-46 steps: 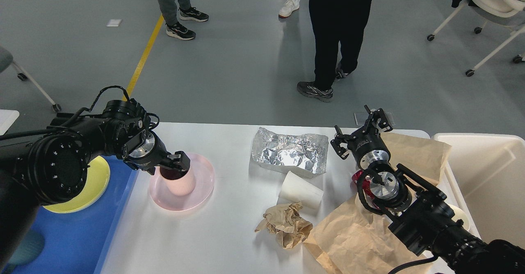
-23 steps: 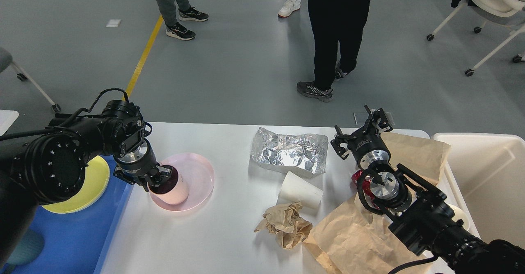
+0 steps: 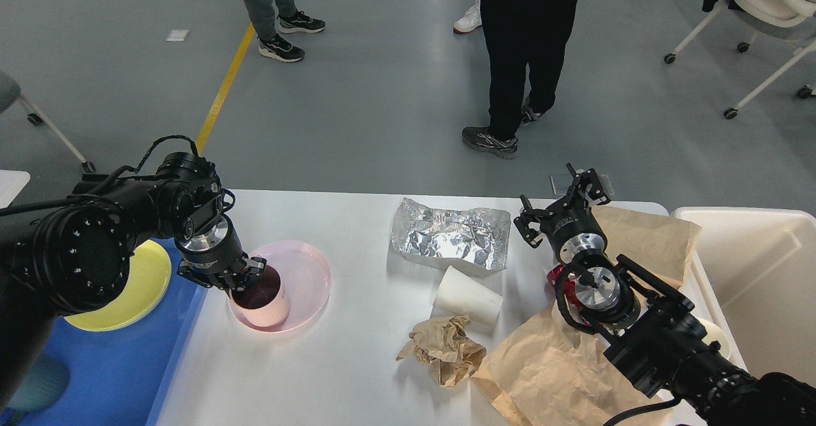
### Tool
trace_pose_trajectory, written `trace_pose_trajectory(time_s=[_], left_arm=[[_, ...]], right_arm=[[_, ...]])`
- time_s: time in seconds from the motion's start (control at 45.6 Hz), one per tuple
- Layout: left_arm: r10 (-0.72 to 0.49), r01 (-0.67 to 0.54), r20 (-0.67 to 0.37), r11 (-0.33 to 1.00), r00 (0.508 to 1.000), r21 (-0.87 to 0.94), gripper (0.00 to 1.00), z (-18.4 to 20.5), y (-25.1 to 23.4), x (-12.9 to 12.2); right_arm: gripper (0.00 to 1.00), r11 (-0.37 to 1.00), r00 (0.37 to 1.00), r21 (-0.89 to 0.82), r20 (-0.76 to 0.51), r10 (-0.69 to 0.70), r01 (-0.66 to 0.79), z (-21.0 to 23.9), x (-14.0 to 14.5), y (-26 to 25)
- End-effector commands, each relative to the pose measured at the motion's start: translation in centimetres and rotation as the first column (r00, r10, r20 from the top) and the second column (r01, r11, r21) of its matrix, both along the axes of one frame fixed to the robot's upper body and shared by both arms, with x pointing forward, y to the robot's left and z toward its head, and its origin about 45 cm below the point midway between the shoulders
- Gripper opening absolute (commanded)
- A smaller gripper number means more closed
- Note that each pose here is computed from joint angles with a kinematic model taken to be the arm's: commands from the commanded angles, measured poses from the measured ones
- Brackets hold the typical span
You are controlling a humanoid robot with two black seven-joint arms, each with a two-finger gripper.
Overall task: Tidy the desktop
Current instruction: 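Grasp the pink cup with the left gripper and lift it, then lower the pink cup onto the blue tray and release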
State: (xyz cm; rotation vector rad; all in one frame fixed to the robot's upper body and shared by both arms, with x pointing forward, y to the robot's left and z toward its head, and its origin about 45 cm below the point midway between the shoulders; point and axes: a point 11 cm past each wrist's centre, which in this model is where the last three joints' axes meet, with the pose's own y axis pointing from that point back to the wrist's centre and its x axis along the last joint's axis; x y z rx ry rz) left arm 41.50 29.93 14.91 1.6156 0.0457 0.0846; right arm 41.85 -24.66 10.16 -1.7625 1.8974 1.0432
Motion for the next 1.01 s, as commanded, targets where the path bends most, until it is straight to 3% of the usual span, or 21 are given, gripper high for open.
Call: trace_pose_trajectory(time_s=[0.0, 0.307, 0.504, 0.789, 0.987], left_arm=[[0.007, -0.007, 0.034, 1.000, 0.999, -0.022, 0.00, 1.9, -0.3, 1.2], [0.071, -0.051, 0.217, 0.994, 0.974, -0.093, 0.00, 11.2, 1.1, 5.3], [0.073, -0.056, 0.266, 0.996, 0.961, -0.071, 0.00, 17.4, 3.5, 5.3], [0.075, -0.056, 0.206, 0.994, 0.976, -0.096, 0.00, 17.5, 6.0, 3.2], [0.178, -0.166, 0.172, 0.983, 0.969, -0.082, 0.00, 16.0, 11.1, 1.1]], right_arm=[[1.00, 1.000, 1.000, -0.001, 0.000, -0.001, 0.001, 0.0, 0.0, -0.1], [1.00, 1.000, 1.000, 0.000, 0.000, 0.000, 0.000, 0.0, 0.0, 0.0], [1.00, 1.000, 1.000, -0.001, 0.000, -0.001, 0.001, 0.0, 0.0, -0.1], [1.00, 1.000, 1.000, -0.001, 0.000, -0.001, 0.001, 0.0, 0.0, -0.1], [1.00, 1.000, 1.000, -0.001, 0.000, -0.001, 0.001, 0.0, 0.0, -0.1]])
